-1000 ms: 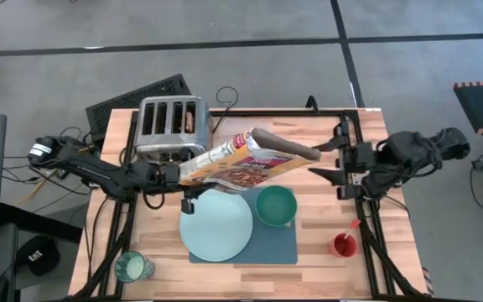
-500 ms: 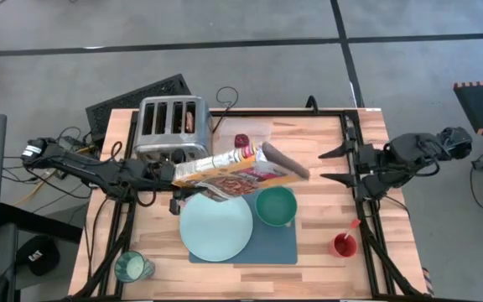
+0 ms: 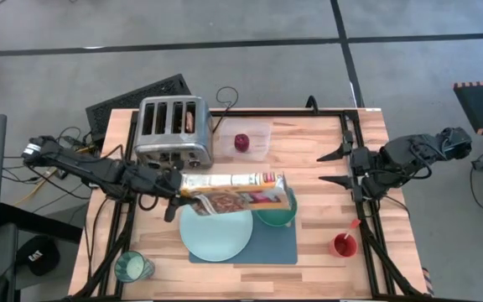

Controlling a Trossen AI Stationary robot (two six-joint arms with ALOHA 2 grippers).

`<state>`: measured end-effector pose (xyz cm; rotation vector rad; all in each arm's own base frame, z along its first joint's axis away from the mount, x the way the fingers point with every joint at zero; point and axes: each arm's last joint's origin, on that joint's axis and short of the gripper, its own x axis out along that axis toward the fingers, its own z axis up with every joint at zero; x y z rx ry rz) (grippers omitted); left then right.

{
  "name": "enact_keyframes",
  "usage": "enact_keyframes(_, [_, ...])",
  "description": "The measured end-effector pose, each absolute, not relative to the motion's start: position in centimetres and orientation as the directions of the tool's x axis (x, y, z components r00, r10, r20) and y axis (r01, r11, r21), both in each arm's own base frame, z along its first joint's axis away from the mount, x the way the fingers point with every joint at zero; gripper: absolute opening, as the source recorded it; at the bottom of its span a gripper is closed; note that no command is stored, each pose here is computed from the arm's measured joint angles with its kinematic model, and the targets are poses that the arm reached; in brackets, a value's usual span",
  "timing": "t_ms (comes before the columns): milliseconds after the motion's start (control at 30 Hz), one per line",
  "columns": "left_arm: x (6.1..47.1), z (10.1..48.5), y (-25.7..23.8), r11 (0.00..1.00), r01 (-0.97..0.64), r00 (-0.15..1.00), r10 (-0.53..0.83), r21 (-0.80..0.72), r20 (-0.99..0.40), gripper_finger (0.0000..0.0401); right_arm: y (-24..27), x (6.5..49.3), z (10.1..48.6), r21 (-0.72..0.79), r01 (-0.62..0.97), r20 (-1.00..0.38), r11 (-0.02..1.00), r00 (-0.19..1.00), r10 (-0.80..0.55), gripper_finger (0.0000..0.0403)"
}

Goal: Arrange a breakfast setting

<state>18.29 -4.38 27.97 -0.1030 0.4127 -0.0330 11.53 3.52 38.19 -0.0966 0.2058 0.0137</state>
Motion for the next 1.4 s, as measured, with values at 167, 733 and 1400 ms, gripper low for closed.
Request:
enact_keyframes(167, [18.2,30.3,-4.3,0.996,-0.012,0.871,-0.032,-0.086,-0.491,0.0148,3.5,11.5,38.2,-0.095,-0.02,-0.204,0.995,0.979,0.0,0.0255])
enact_keyframes(733, [21.4,36.1,-5.3,0.998,-0.015,0.73,-0.03,-0.059,-0.683,0.0147,3.4,11.5,38.1,-0.086,0.014,-0.206,0.996,0.978,-0.031,0.0255])
enact_keyframes(1400, [26.1,40.3,-6.5,0.999,0.009,0.556,0.027,0.039,-0.831,0.0147,3.4,11.4,37.6,-0.051,0.023,-0.255,0.998,0.966,-0.036,0.0255])
